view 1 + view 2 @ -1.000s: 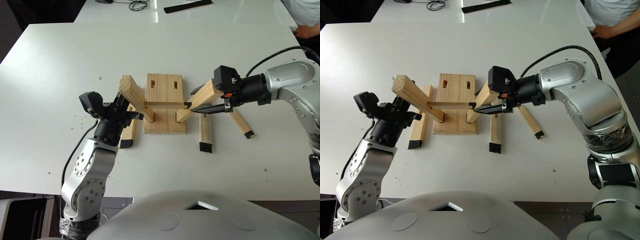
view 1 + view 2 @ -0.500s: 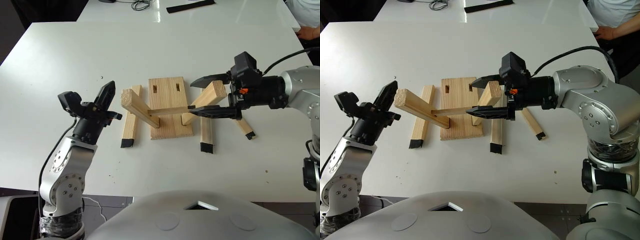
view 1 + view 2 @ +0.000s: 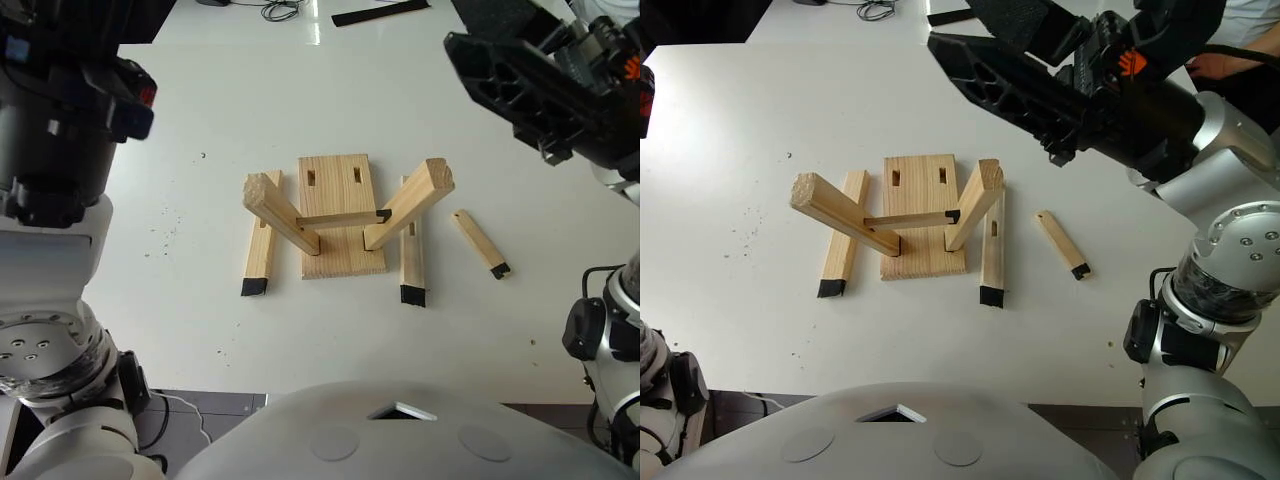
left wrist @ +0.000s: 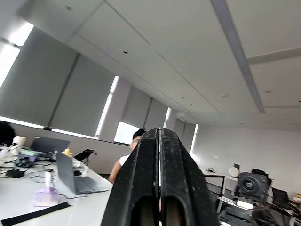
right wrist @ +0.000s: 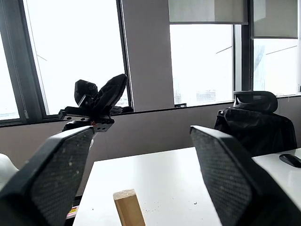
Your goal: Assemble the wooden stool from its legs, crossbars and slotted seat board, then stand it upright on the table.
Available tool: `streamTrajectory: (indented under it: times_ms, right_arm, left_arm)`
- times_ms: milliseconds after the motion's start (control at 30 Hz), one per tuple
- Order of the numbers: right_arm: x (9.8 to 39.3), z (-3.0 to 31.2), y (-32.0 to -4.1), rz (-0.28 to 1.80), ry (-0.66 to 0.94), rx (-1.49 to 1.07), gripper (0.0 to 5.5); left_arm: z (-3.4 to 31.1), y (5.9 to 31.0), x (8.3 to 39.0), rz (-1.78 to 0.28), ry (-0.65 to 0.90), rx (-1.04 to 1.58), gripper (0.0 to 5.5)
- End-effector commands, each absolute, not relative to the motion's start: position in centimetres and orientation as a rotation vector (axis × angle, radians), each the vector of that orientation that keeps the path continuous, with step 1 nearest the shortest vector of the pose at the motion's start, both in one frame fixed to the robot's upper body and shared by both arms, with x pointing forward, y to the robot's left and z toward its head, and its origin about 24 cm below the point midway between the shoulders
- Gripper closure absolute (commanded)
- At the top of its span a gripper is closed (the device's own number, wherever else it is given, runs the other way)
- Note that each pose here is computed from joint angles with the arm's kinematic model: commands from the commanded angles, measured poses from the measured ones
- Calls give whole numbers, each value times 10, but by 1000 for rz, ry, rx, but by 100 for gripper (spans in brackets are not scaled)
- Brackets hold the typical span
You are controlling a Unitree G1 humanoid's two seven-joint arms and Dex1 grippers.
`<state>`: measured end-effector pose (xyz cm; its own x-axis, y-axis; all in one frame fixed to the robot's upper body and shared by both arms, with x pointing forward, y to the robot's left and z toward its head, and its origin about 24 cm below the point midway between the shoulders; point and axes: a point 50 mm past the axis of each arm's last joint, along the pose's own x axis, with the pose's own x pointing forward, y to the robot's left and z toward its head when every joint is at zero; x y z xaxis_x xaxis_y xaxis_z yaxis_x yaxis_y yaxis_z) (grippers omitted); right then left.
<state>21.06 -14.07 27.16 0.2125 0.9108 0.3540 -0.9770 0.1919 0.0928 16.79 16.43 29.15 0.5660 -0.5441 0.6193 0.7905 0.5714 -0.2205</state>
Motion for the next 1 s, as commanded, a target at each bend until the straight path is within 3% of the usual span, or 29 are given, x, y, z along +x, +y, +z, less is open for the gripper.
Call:
streamTrajectory:
  times_ms: [33,400,600,700,800,867,933,1000]
  right_arm:
    - [218,263,-130,1252,-213,339,170]
    - [221,264,-125,1250,-209,426,354]
    - [217,295,-129,1318,-334,497,454]
    - [220,264,-122,1304,-181,409,499]
    - [219,211,-116,1267,51,337,549]
    - [219,188,-113,1237,128,297,549]
    - [220,188,-112,1234,106,302,549]
    - [223,205,-113,1249,20,338,549]
  left_arm:
    - [268,155,179,-780,-370,-470,550]
    - [264,150,182,-780,-420,-513,550]
    - [294,149,168,-840,-596,-512,550]
    - [272,146,177,-792,-449,-472,550]
    - [213,140,186,-737,-134,-458,550]
    - [176,139,189,-687,51,-416,550]
    - [167,138,188,-689,74,-390,550]
    - [182,142,189,-697,-27,-415,550]
